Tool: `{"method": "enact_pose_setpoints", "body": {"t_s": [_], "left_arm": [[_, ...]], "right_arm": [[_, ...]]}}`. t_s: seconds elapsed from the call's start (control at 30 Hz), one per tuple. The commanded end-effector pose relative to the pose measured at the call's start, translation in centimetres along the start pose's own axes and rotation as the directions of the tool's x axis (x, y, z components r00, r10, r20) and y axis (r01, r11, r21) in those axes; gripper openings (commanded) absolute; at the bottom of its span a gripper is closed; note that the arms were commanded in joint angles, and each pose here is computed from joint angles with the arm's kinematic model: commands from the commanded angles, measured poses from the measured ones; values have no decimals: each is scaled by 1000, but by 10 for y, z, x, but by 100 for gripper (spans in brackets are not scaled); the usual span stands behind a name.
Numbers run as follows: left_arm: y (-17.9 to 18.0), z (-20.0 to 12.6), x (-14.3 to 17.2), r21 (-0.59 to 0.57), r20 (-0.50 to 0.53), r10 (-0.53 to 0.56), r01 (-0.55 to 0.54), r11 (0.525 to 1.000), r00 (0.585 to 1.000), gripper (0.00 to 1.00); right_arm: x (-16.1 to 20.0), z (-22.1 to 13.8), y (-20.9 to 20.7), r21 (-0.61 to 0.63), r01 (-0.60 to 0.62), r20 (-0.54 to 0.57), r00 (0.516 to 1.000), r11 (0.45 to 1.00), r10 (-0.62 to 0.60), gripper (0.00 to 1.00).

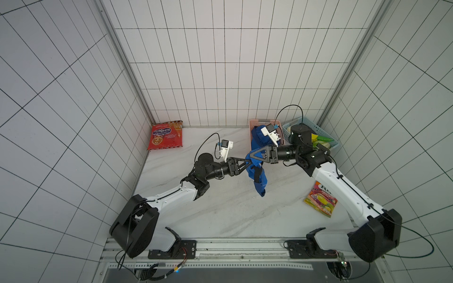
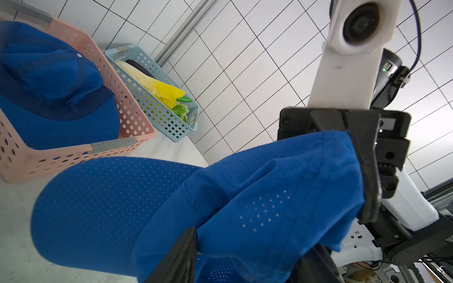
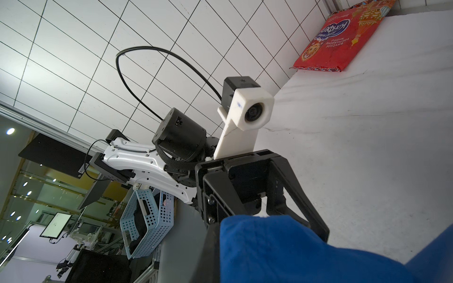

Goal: Turn the baseball cap inside out
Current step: Turn over the baseball cap.

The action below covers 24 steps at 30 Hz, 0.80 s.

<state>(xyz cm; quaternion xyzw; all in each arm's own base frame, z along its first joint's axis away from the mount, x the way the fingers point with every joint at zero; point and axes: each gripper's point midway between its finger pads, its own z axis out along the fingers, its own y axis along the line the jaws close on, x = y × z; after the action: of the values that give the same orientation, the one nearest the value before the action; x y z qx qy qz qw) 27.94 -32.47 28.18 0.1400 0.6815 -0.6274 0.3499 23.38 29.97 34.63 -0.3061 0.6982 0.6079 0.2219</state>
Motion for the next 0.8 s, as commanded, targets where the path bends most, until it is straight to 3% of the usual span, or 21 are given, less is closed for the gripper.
{"method": "enact_pose_setpoints", "body": {"t_s": [0.0, 0.13, 0.23, 0.43, 0.53, 0.67, 0.77], "left_arm": [[-16, 4, -9, 60, 15, 28, -29, 998, 999, 56], [-19, 11, 5, 89, -69, 28, -22, 996, 997, 53], [-24, 13, 7, 108, -87, 42, -33, 994, 995, 45], [-21, 9, 5, 81, -63, 37, -32, 996, 997, 0], [-11, -3, 1, 22, -16, 26, -26, 999, 1000, 0], [-10, -12, 0, -16, 2, 43, -43, 999, 999, 0], [-12, -11, -2, -30, -11, 45, -46, 999, 999, 0]], "right_arm": [[-4, -3, 7, -24, 38, 11, 999, 999, -37, 0], [-10, -3, 7, -13, 49, 23, 999, 999, -49, 0], [-15, -3, 8, -8, 53, 31, 998, 999, -52, 0], [-18, -10, -6, 44, 25, 62, 998, 999, -27, 0], [-26, -30, -21, 129, -3, 130, 991, 992, -14, 2], [-34, -60, -46, 241, -59, 224, 974, 969, 3, 13], [-35, -65, -48, 277, -48, 233, 972, 960, -18, 32]]}}
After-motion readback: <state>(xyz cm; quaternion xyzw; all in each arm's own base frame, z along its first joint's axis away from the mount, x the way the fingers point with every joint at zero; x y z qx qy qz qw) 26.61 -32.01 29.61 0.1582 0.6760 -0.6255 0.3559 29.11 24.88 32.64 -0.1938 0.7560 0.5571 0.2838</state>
